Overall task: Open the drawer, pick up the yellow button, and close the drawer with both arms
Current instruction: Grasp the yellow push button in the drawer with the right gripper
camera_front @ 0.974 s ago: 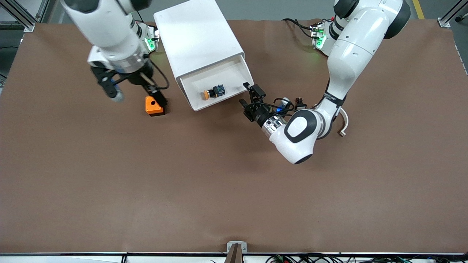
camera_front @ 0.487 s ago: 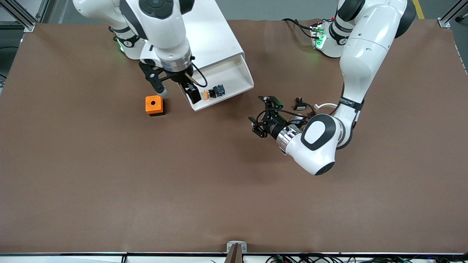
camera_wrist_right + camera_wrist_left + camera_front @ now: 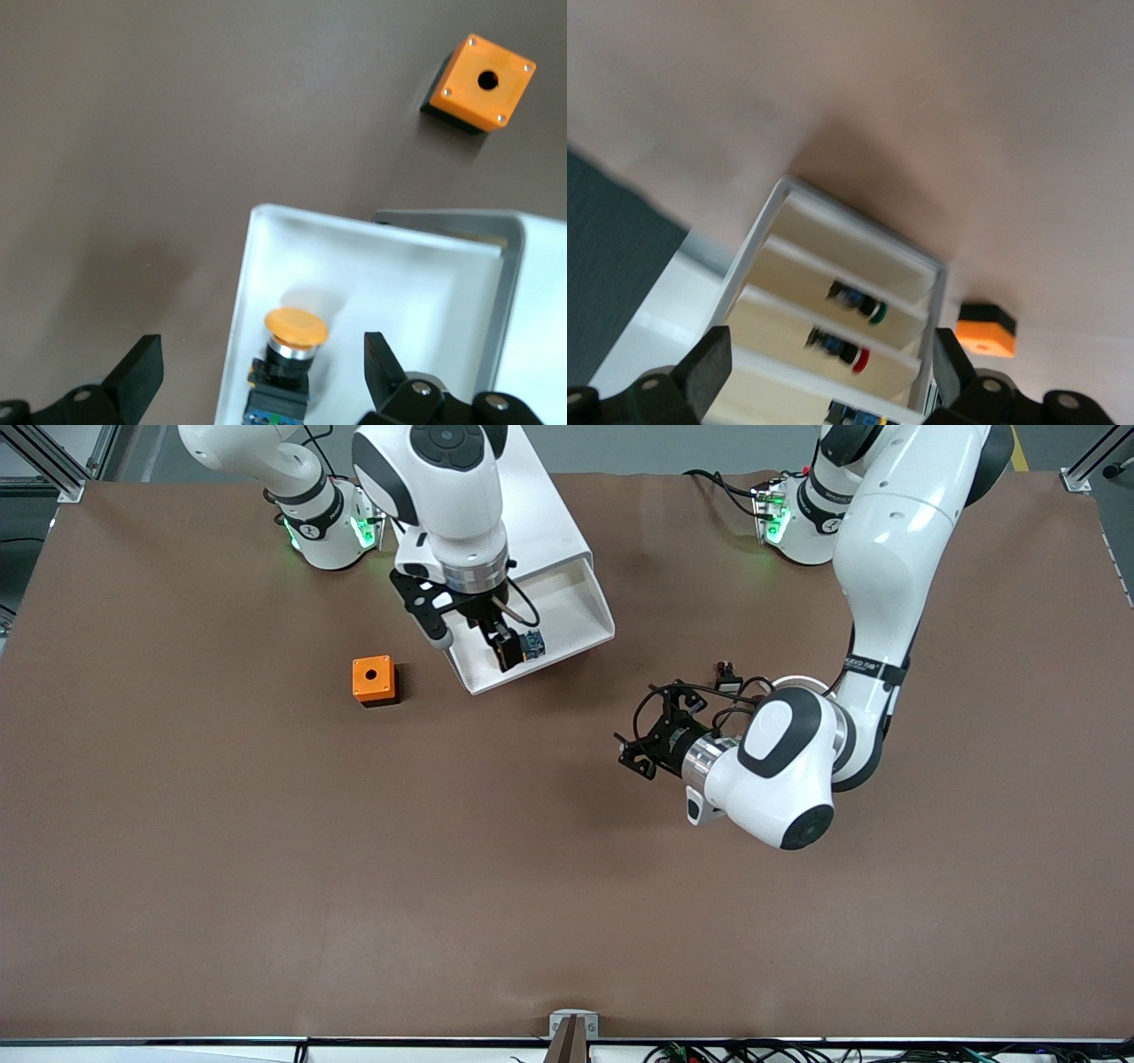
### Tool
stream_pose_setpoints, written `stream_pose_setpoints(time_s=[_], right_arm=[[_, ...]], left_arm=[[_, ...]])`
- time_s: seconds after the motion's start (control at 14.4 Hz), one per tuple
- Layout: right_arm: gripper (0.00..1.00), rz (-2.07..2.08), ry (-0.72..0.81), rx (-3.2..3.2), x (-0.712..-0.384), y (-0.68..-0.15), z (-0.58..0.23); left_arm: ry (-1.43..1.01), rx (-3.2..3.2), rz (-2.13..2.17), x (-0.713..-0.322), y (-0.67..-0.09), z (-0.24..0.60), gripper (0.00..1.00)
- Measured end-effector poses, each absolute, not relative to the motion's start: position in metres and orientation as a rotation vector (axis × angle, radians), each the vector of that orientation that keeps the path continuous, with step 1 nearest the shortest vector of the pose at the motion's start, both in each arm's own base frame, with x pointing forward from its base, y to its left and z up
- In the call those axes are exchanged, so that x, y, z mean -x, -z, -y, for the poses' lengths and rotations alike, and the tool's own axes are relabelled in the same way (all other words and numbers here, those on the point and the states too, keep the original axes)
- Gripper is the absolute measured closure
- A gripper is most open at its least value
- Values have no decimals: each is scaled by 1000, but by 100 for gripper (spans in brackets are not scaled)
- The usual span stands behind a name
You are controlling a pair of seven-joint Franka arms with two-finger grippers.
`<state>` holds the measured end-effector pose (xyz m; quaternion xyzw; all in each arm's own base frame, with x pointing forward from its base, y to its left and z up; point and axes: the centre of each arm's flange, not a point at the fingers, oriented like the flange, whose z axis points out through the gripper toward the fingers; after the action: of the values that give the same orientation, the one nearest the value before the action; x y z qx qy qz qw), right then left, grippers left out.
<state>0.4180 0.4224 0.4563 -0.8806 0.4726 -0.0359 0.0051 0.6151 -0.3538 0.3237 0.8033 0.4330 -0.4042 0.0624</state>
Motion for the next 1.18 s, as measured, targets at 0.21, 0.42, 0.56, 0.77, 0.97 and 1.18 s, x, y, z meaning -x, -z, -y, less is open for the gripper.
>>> stream_pose_setpoints(time_s=[0.21,0.42,0.56,0.77,0.97,1.18], right_arm=[[0,-1494,161,2752,-401,-435,-434],[0,-1517,192,2738,-393,-411,-447],[0,-1515,194,2745,-390,-400,-453],[30,-1511,199,2744,-391,-401,-454],[60,-1502,216,2749,-392,-402,-454],[59,-1488,232,2758,-396,-407,-453]], left_arm=[[906,-2584,-1205,-617,-347,371,0],[684,-2677,-1151,-615,-357,391,0],[583,-2745,-1120,-614,-356,397,0],[469,-2818,-1072,-610,-356,408,0],[391,-2880,-1018,-604,-355,419,0],[328,-2943,-961,-593,-354,434,0]])
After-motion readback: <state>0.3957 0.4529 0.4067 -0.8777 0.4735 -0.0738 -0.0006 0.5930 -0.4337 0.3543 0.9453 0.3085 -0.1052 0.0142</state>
